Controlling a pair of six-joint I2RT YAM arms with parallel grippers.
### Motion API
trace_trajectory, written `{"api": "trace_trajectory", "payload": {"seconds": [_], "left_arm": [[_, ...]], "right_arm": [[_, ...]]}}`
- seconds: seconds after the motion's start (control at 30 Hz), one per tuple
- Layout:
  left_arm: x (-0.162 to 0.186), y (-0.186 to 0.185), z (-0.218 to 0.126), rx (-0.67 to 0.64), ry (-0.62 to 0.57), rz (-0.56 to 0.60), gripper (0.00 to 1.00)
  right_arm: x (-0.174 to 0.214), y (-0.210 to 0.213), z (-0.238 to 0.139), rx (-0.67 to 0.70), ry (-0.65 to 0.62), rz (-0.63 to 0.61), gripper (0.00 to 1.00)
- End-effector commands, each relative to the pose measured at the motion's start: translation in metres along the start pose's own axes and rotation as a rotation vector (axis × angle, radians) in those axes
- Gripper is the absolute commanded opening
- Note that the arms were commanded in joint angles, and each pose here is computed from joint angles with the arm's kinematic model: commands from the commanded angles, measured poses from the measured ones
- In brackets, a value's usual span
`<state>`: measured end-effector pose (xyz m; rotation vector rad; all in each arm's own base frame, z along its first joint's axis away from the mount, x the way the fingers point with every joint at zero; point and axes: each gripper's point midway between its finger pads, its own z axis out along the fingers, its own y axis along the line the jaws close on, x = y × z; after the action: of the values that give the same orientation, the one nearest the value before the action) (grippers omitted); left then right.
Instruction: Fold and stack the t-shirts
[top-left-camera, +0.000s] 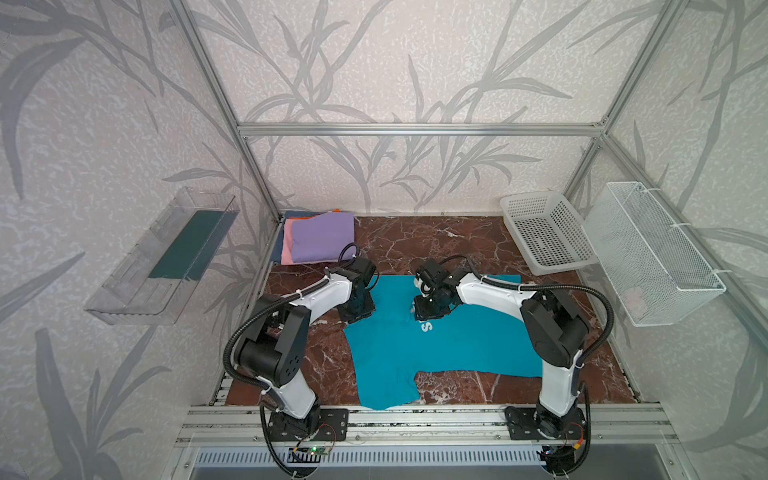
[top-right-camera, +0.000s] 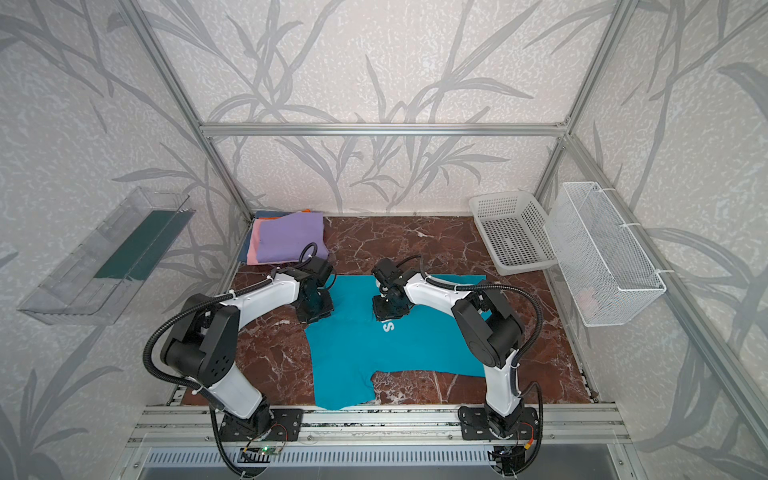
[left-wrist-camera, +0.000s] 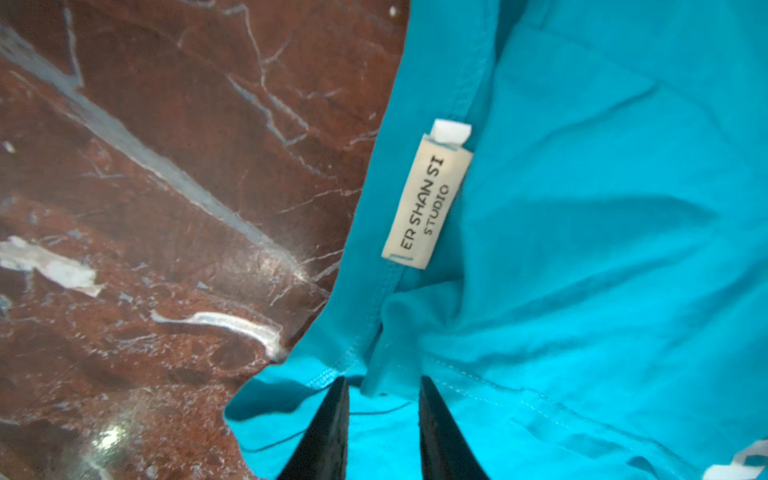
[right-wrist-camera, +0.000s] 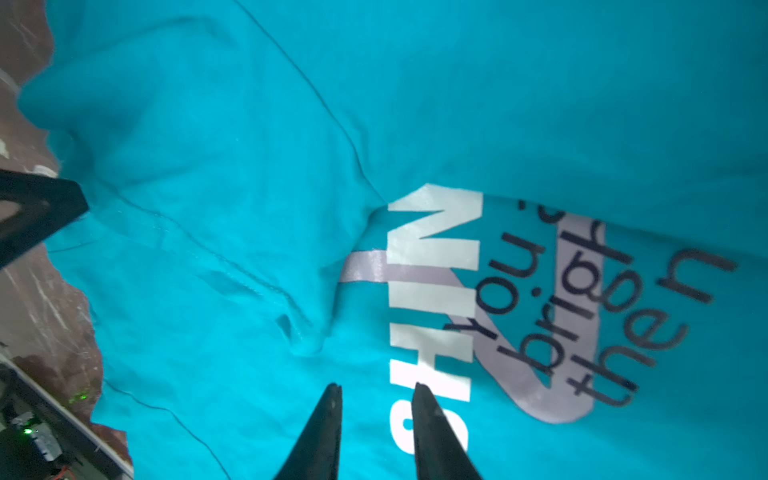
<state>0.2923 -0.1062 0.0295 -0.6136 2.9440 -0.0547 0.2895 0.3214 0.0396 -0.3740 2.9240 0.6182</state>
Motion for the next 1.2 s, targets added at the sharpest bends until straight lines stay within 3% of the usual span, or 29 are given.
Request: {"api": "trace_trajectory", "payload": {"seconds": [0.0, 0.2, 0.7, 1.17], "left_arm": [[-0.001, 0.004, 0.003, -0.021, -0.008, -0.007, 0.24], [-0.003, 0.003, 0.0, -0.017, -0.022, -0.011, 0.0], [0.016, -0.013, -0.037, 0.105, 0.002, -0.048, 0.0], [0.057, -0.018, -0.013, 0.099, 0.116, -0.053, 0.0]], "right_arm": [[0.001, 0.005, 0.005, -0.044, 0.017, 0.04, 0.32], [0.001, 0.007, 0.005, -0.044, 0.011, 0.04, 0.33], [-0.002, 0.008, 0.002, -0.036, 0.001, 0.032, 0.33], [-0.001, 0.002, -0.002, -0.002, -0.002, 0.021, 0.33]]}}
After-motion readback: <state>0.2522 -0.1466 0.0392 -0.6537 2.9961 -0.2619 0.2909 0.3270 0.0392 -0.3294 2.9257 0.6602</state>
